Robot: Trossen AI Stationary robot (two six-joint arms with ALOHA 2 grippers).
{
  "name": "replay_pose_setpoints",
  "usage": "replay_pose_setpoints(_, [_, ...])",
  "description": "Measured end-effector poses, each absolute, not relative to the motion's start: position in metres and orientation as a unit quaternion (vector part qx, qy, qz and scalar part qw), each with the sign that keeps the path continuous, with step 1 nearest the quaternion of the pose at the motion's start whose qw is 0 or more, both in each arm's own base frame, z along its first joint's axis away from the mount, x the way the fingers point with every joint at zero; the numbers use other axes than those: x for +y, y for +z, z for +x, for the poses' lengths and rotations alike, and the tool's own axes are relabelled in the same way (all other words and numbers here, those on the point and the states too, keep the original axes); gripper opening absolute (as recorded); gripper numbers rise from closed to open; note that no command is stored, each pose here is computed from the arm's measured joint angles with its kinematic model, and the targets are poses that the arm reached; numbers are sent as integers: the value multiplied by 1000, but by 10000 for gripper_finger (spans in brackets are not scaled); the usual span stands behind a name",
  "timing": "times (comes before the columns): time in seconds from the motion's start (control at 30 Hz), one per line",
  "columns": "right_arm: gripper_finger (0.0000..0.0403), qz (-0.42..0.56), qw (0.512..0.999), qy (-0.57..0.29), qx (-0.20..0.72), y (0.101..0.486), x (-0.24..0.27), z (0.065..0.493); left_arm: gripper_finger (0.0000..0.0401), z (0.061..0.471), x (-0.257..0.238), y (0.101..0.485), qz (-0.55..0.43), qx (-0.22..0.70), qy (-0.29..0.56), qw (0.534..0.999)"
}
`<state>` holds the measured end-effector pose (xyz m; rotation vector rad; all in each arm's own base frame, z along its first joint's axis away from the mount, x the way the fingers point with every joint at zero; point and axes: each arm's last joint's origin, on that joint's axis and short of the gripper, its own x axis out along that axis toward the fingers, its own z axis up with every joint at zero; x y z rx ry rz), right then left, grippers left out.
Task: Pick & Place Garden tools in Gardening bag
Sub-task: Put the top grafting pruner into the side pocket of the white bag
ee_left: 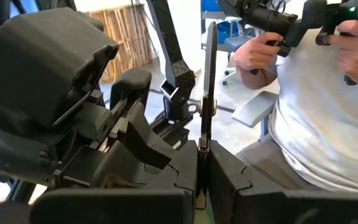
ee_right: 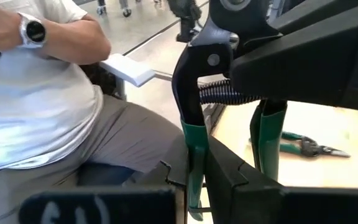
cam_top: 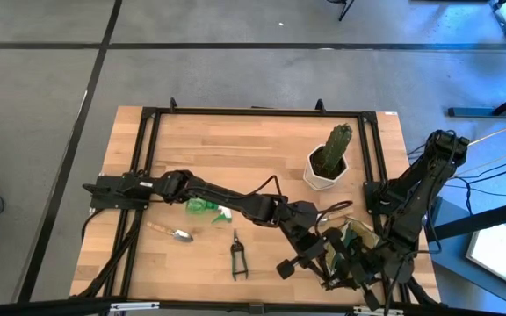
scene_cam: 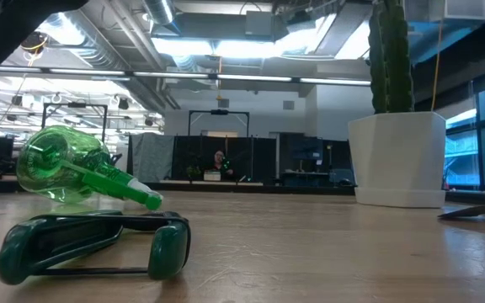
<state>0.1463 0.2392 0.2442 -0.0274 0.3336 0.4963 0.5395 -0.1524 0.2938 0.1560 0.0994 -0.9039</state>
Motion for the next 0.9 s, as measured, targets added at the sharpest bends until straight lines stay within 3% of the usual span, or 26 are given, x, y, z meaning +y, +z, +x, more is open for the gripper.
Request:
replay_pose_setpoints(0.13, [38,-6,962,227,153,247,239,148,12,533,-149,305,68,59,-440,893])
replay_pose_setpoints(0.4, [194,37,973,185,137,250,238,147,9,510,-161,333,112,93,-387,911])
replay_pose_setpoints(0.53, [247,46,973,196,118,255,241,146,9,512,-160,328,99,110,-374,915])
replay_pose_setpoints(0.7, [276,23,972,205,114,256,241,144,9,513,-156,324,94,127,-360,920])
replay_pose_setpoints(0.9, [278,86,958,228,154,268,228,128,9,513,-161,321,98,125,-344,925])
